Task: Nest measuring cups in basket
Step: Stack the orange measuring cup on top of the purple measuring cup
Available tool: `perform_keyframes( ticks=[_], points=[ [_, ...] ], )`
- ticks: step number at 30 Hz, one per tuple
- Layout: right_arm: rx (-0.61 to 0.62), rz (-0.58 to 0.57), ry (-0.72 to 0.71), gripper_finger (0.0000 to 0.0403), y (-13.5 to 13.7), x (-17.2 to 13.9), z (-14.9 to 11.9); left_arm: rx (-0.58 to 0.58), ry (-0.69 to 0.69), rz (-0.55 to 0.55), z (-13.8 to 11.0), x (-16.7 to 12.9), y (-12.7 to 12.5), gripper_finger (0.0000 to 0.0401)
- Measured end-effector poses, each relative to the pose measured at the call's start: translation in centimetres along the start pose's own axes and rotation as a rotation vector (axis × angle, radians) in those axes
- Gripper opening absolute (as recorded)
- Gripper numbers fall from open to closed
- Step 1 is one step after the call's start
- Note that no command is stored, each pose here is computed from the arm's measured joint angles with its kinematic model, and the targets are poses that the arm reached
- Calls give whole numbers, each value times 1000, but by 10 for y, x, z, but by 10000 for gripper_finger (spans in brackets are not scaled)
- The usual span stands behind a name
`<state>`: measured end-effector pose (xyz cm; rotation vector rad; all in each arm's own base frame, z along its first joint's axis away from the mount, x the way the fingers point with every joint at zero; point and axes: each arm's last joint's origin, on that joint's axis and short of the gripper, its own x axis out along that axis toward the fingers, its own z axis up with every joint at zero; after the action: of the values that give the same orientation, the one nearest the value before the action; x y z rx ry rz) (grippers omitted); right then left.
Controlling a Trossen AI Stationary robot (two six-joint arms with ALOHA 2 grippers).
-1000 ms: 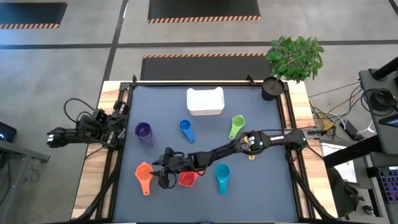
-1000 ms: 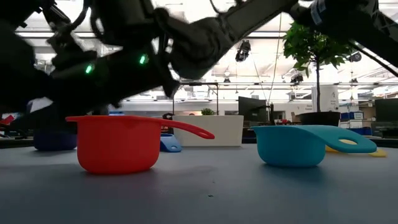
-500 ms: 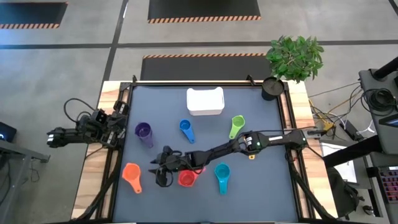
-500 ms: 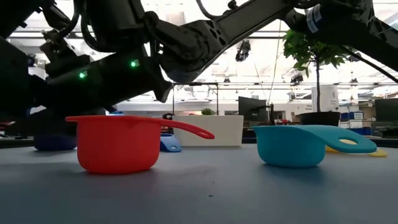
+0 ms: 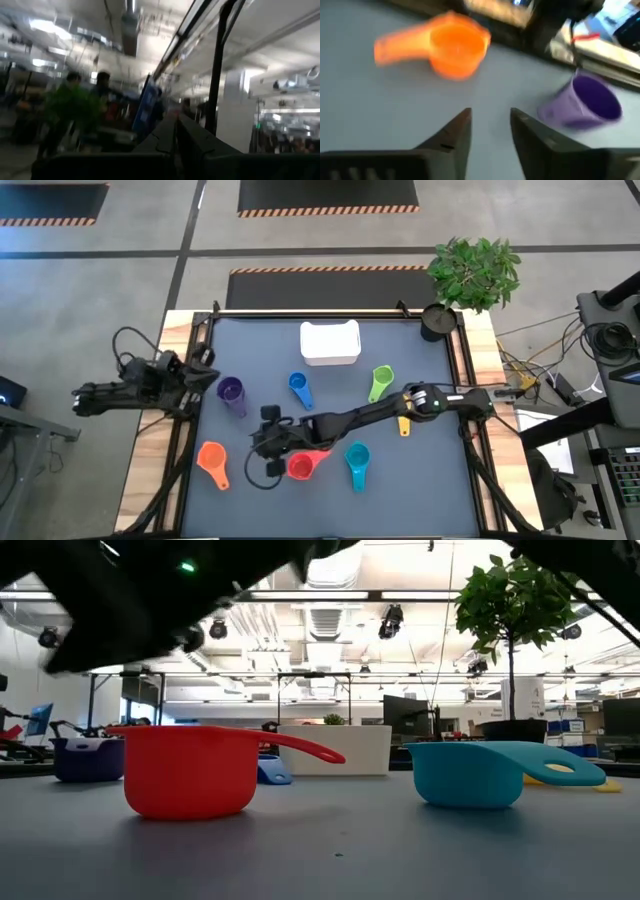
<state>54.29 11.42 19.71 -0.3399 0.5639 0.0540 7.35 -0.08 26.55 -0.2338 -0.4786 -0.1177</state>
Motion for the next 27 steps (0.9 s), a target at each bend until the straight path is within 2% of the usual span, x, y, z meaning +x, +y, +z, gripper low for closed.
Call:
perform_keyframes(
  ticks=[4,5,11,16,19,23,27],
  points=[
    [-76,47,125,26,-7,-29,-3,-52,98,-25,1,7,-3,0],
    [-84,49,132,18,-9,-39,-2,-72,119,-22,-2,9,-3,0],
    [-64,49,88,9,-14,-101,-13,-138,236,78,-13,31,-4,0],
    [-23,13,-79,9,-20,-143,-28,-183,412,138,-12,59,-11,0],
    [-8,-5,-161,9,-20,-156,-44,-211,564,180,-10,76,-18,0],
    [-19,-18,-223,9,-17,-168,-64,-335,815,260,-16,92,-31,0],
    [-30,-34,-272,9,-20,-184,-73,-500,1126,458,-30,97,-47,0]
  ],
)
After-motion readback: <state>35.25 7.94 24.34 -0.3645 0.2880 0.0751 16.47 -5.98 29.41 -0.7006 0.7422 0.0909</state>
